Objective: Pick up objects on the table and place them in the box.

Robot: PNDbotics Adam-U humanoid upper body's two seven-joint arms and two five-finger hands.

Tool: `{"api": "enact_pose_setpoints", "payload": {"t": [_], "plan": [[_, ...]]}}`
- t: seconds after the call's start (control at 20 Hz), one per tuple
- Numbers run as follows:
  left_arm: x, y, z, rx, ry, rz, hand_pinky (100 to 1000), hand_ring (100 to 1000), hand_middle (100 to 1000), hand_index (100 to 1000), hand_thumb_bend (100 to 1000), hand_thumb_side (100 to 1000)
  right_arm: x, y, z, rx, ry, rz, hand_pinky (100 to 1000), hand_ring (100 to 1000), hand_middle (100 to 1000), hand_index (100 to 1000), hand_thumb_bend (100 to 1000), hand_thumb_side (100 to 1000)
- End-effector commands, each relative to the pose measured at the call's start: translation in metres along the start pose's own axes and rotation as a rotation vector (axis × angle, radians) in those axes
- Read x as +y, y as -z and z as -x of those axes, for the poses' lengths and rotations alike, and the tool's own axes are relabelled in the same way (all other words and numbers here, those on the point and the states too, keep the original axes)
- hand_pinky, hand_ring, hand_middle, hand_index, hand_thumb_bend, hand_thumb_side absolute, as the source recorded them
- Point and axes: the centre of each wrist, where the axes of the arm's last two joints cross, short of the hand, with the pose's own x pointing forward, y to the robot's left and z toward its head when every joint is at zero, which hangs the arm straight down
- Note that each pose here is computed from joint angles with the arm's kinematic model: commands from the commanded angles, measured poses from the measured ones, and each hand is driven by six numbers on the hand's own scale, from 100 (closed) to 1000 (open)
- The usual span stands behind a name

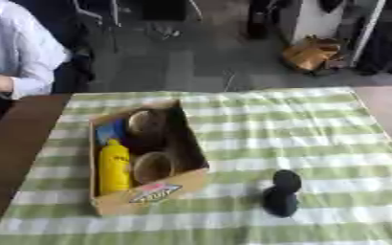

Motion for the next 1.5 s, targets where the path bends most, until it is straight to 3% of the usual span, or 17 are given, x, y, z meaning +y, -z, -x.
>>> {"api": "enact_pose_setpoints", "payload": {"t": [0.05,0.5,0.65,1.0,1.25,1.5], "plan": [[0.001,0.011,-0.003,-0.045,-0.006,-0.016,891,965,993,1000,100,1000,-0.001,0.009,-0.003,-0.037,-0.005,0.007,767,891,882,888,100,1000],[0.001,0.011,-0.003,-0.044,-0.006,-0.012,891,965,993,1000,100,1000,-0.001,0.011,-0.004,-0.036,-0.005,-0.001,766,891,883,888,100,1000],[0.001,0.011,-0.003,-0.043,-0.005,-0.006,890,965,993,1000,100,1000,0.001,0.018,-0.005,-0.021,-0.039,-0.050,723,883,888,890,100,1000],[0.000,0.009,-0.004,-0.036,-0.016,0.022,890,965,993,1000,100,1000,0.022,0.056,-0.025,0.018,-0.261,-0.589,645,853,882,883,100,1000],[-0.001,0.008,-0.004,-0.029,-0.025,0.039,890,965,993,1000,100,1000,0.042,0.071,-0.044,-0.005,-0.314,-0.918,654,860,890,889,100,1000],[-0.002,0.007,-0.005,-0.026,-0.031,0.051,889,966,993,1000,100,1000,0.062,0.085,-0.067,-0.107,-0.353,-1.227,666,865,898,903,100,1000]]}}
